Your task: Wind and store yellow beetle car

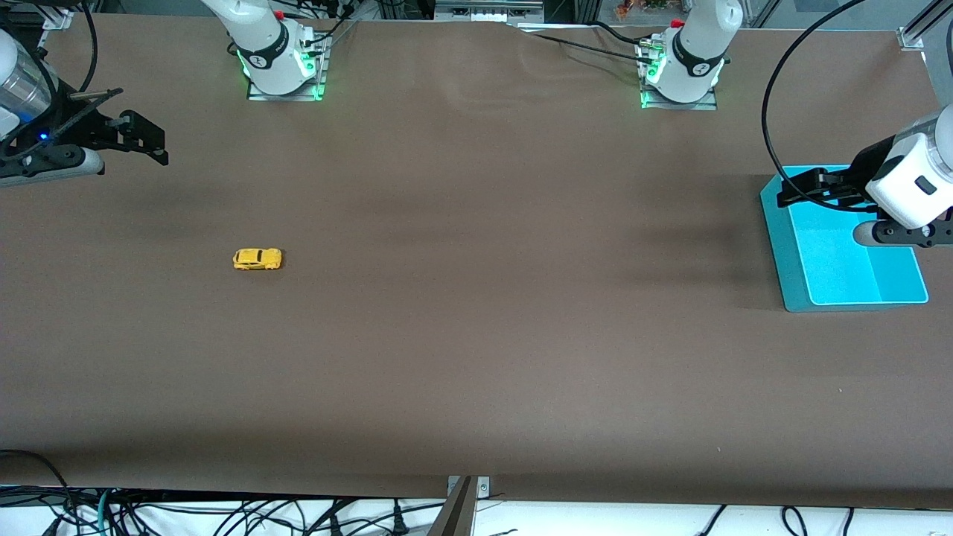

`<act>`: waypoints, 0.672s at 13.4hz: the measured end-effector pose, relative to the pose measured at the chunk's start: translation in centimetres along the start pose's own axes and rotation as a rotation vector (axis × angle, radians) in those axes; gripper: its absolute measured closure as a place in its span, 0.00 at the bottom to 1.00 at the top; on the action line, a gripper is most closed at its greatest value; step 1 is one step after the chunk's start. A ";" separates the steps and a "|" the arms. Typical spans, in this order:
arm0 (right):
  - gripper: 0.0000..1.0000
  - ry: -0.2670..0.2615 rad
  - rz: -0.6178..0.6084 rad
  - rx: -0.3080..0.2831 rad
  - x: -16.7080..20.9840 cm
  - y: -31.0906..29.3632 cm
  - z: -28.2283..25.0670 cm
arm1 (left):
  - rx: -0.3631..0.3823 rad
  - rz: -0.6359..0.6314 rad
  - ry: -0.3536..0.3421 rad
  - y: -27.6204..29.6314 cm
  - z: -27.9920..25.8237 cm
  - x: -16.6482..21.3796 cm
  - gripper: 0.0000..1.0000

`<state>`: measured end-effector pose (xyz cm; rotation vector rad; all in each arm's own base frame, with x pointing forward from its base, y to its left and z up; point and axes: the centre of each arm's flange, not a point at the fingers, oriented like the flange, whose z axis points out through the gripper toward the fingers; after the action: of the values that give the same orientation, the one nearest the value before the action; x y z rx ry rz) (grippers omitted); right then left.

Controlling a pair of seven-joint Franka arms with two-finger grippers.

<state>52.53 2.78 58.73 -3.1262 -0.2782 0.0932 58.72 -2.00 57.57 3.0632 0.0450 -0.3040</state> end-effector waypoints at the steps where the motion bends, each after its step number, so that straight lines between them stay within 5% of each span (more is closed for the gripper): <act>1: 0.00 -0.003 0.001 0.000 0.0 0.0 0.0 | 0.000 0.000 0.000 0.0 0.0 0.0 0.00; 9: 0.00 -0.016 0.000 0.002 -0.1 -0.3 0.1 | 0.000 0.000 0.000 0.0 0.0 0.0 0.00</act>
<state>52.33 3.06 58.60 -3.1249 -0.2780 0.1189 58.72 -2.00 57.57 3.0632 0.0450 -0.3040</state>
